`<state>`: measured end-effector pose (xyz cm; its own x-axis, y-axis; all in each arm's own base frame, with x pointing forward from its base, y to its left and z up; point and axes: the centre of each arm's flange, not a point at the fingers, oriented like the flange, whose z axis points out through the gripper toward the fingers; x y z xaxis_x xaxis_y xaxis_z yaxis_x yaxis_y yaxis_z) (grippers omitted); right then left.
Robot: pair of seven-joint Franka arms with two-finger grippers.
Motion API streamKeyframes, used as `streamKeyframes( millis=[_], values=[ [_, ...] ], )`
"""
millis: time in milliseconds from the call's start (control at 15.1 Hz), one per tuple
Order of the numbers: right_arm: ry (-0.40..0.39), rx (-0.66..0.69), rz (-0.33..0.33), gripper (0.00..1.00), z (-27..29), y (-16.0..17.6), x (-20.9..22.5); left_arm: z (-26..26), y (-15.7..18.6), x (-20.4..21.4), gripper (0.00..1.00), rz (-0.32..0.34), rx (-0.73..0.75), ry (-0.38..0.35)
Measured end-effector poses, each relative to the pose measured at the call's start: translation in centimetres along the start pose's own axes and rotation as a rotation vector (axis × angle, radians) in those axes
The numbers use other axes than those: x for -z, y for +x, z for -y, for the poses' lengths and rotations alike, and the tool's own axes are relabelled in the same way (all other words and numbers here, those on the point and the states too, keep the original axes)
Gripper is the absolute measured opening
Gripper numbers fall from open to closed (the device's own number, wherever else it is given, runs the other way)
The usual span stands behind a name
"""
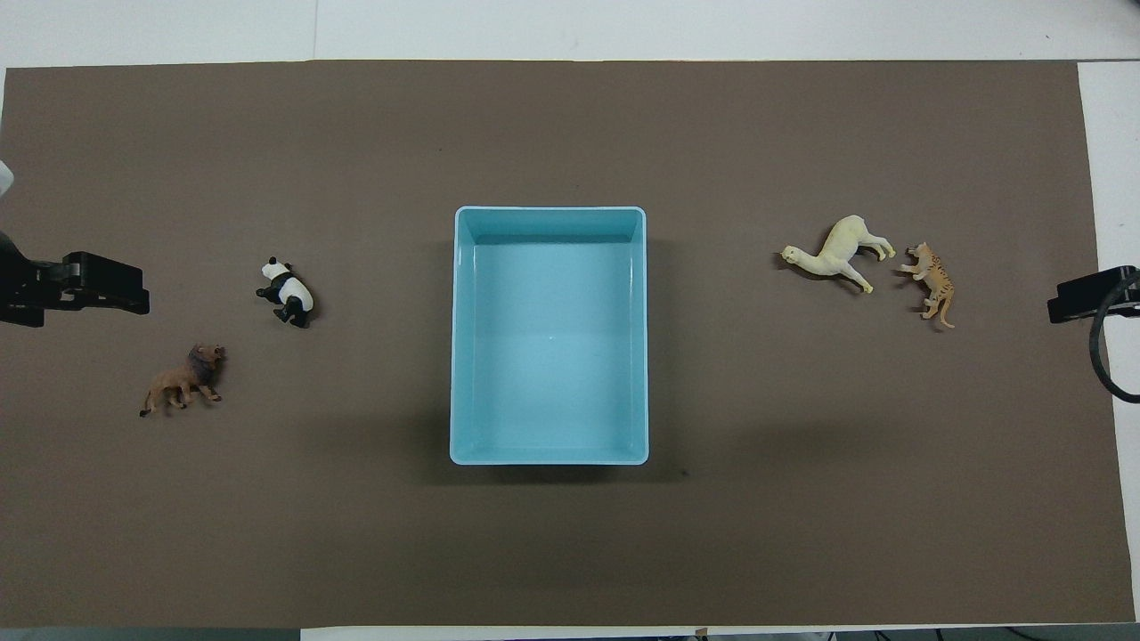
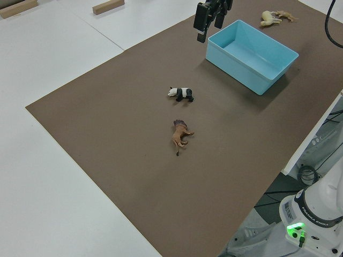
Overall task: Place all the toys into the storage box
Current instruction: 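Reach the left gripper to the black-and-white panda and grasp it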
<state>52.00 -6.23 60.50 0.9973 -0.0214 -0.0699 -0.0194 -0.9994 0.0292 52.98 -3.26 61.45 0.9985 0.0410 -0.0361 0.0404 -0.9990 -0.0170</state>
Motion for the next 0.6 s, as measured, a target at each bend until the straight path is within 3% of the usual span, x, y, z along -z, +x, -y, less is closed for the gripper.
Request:
streamKeyframes(
  millis=[266,598],
  values=[
    [0.000,0.000,-0.001,1.00,0.0,0.0,0.0,0.2,1.1,-1.2,1.00,-0.030,0.004,-0.005],
    [0.000,0.000,-0.002,1.00,0.0,-0.1,0.1,0.5,3.9,-7.6,1.00,-0.035,0.013,-0.013]
  ],
)
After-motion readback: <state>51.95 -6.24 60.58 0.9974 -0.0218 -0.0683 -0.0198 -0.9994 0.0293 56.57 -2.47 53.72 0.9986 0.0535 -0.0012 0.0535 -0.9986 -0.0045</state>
